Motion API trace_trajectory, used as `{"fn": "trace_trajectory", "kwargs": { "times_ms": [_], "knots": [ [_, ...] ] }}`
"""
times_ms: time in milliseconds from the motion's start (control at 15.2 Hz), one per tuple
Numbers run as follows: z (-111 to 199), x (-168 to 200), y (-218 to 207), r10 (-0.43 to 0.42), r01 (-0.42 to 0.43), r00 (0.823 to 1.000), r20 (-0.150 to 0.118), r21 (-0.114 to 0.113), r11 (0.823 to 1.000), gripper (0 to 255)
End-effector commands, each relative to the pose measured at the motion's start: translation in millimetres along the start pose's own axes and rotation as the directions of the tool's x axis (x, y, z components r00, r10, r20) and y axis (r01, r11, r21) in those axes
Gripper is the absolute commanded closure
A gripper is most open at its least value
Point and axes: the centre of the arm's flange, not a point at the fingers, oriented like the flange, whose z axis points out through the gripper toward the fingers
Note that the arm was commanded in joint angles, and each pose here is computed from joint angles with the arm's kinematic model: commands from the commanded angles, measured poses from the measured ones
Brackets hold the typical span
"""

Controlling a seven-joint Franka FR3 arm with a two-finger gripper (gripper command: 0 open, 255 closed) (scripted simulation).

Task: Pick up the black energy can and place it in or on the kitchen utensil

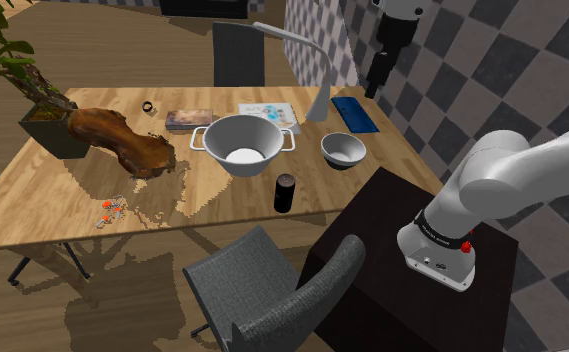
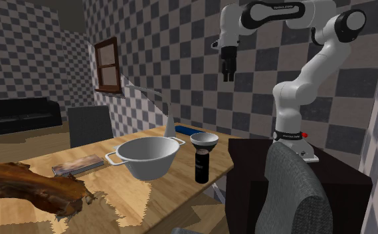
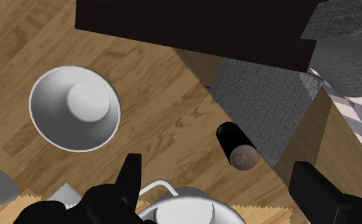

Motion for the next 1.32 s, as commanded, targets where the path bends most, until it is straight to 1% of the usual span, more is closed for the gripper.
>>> {"fn": "trace_trajectory", "kwargs": {
  "times_ms": [0,1254],
  "knots": [
    [0.0,0.0,0.0,0.0,0.0,1.0,0.0,0.0,1.0,0],
    [216.2,90.3,-87.1,-0.06,0.06,0.998,-0.021,-0.008,0.998,0]
  ]
}}
